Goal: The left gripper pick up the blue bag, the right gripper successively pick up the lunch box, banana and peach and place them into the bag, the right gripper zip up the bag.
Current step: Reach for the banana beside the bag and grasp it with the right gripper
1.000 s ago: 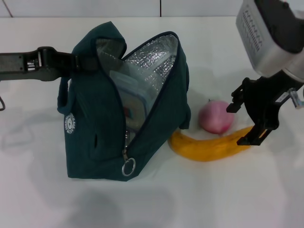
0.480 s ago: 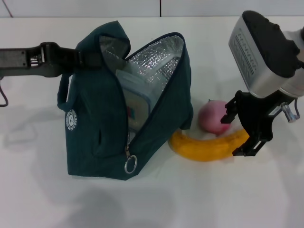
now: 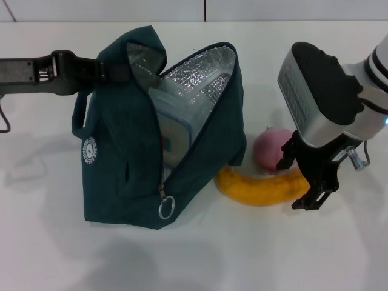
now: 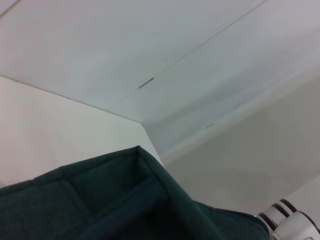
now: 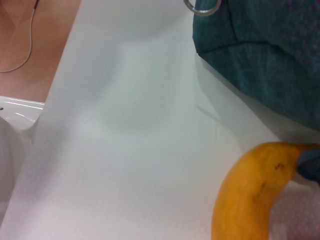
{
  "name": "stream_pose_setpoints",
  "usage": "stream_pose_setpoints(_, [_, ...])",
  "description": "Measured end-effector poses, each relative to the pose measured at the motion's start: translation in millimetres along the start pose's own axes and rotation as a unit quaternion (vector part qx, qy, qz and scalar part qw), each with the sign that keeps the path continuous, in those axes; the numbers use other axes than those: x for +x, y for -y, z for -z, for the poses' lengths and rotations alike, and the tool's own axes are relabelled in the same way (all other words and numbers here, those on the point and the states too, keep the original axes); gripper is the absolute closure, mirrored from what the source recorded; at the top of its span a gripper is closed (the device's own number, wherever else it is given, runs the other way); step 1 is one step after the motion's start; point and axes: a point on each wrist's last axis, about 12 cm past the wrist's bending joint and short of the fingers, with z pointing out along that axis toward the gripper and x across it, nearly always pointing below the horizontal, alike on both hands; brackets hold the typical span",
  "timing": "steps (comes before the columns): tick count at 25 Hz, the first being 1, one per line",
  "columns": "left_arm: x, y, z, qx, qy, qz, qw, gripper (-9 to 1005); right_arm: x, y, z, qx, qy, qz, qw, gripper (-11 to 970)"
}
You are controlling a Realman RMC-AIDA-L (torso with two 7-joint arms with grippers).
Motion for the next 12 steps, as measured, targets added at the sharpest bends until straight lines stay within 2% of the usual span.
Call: stream_pose_setpoints(12, [-2, 0.5, -1, -0.002, -0.004, -0.006, 1.0, 951, 1, -0.4, -12, -0.01, 0.006, -0.008, 1.0, 175])
